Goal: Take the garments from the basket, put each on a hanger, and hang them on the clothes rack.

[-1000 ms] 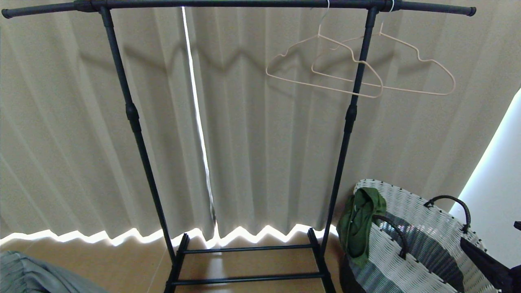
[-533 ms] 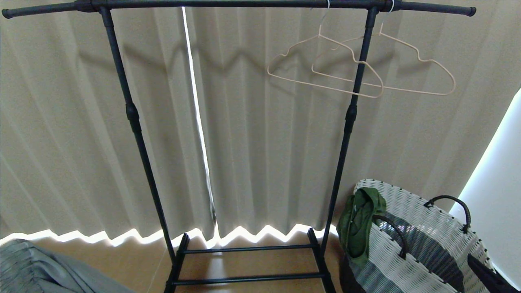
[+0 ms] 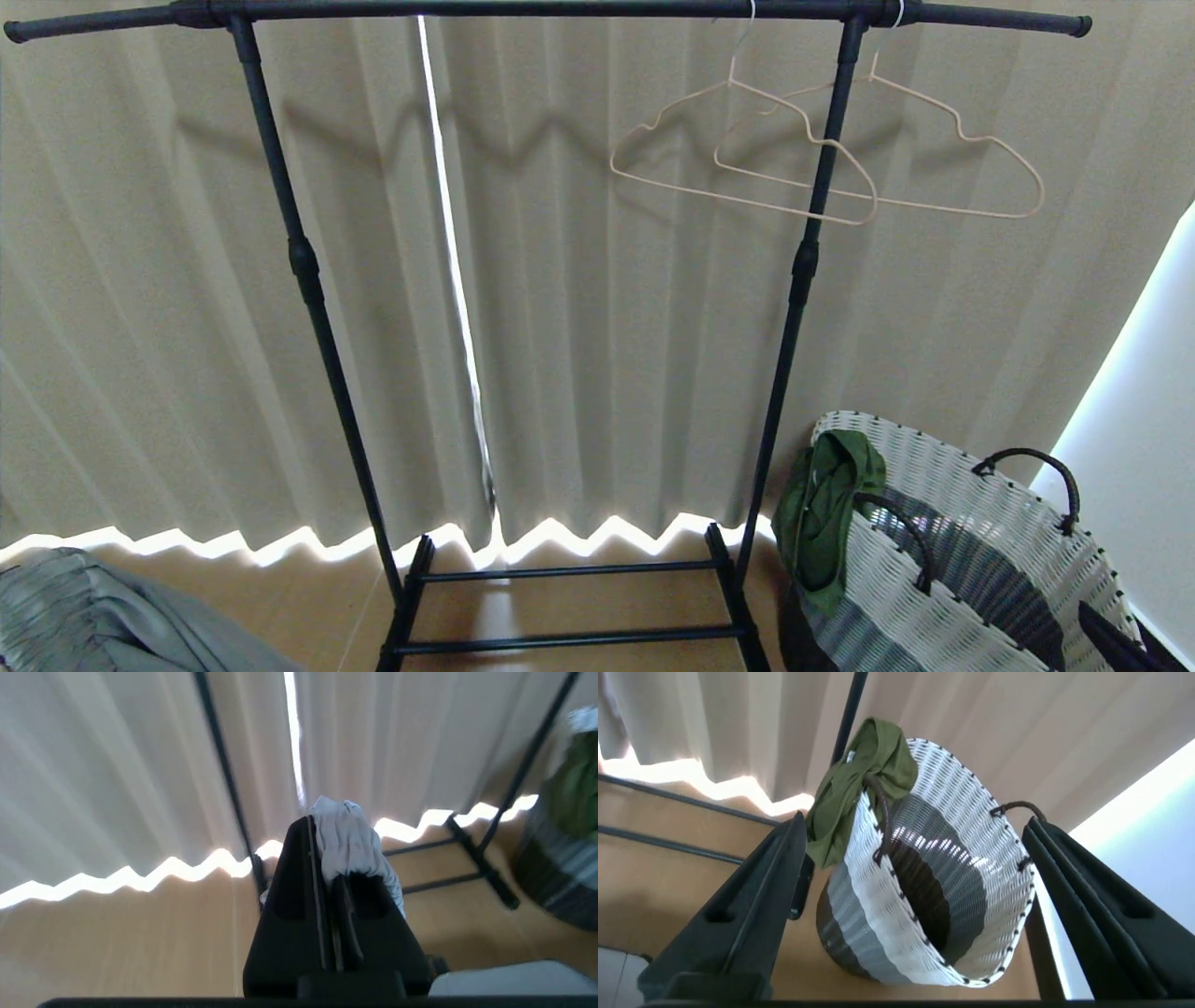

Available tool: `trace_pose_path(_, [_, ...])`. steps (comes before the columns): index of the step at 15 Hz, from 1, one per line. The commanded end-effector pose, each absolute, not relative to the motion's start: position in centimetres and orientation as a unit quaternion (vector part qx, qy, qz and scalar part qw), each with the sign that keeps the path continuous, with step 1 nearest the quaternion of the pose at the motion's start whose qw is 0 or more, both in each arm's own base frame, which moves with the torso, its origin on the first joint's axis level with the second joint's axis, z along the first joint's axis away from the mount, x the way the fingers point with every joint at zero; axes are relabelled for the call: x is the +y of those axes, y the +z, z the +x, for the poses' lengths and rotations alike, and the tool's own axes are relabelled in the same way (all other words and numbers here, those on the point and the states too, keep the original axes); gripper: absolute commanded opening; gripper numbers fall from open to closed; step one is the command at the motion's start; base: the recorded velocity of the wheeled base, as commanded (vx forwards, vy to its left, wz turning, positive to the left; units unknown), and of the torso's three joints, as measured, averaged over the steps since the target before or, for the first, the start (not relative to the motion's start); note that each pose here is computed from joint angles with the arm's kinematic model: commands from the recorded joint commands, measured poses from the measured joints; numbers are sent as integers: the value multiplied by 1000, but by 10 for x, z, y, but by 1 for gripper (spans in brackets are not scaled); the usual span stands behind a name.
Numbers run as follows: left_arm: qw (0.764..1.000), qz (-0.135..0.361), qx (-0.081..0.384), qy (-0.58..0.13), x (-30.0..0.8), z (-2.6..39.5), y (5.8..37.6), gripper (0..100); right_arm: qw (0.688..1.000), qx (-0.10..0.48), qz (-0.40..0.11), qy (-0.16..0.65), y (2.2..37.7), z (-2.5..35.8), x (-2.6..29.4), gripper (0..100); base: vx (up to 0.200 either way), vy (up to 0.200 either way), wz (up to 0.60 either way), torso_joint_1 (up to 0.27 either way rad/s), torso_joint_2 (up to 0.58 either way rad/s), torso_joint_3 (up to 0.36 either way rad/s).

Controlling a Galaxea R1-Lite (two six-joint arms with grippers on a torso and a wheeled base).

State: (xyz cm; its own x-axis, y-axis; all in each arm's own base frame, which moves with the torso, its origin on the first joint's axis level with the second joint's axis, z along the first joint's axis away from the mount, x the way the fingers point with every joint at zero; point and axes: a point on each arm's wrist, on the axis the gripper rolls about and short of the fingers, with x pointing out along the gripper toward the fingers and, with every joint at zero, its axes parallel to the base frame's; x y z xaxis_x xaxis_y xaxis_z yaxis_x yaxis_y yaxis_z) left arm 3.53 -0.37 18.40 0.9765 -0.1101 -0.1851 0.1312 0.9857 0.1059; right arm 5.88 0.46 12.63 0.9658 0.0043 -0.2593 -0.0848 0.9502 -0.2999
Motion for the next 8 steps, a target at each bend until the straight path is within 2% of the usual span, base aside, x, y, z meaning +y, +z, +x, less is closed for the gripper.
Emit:
trace_pose_path(1, [993,60,76,-66,-4,36,180,0,980,128,-152,22,127,59,5,100,0,0,0,0,0,0])
trace_pose_path(5, [993,61,76,-66,-4,37,174,0,980,128,-152,22,127,59,5,100,0,0,0,52,-237,-238])
trace_pose_path(8, [993,61,78,-68,-4,38,174,0,980,128,-152,22,127,59,5,100,0,0,0,168,-530,-294])
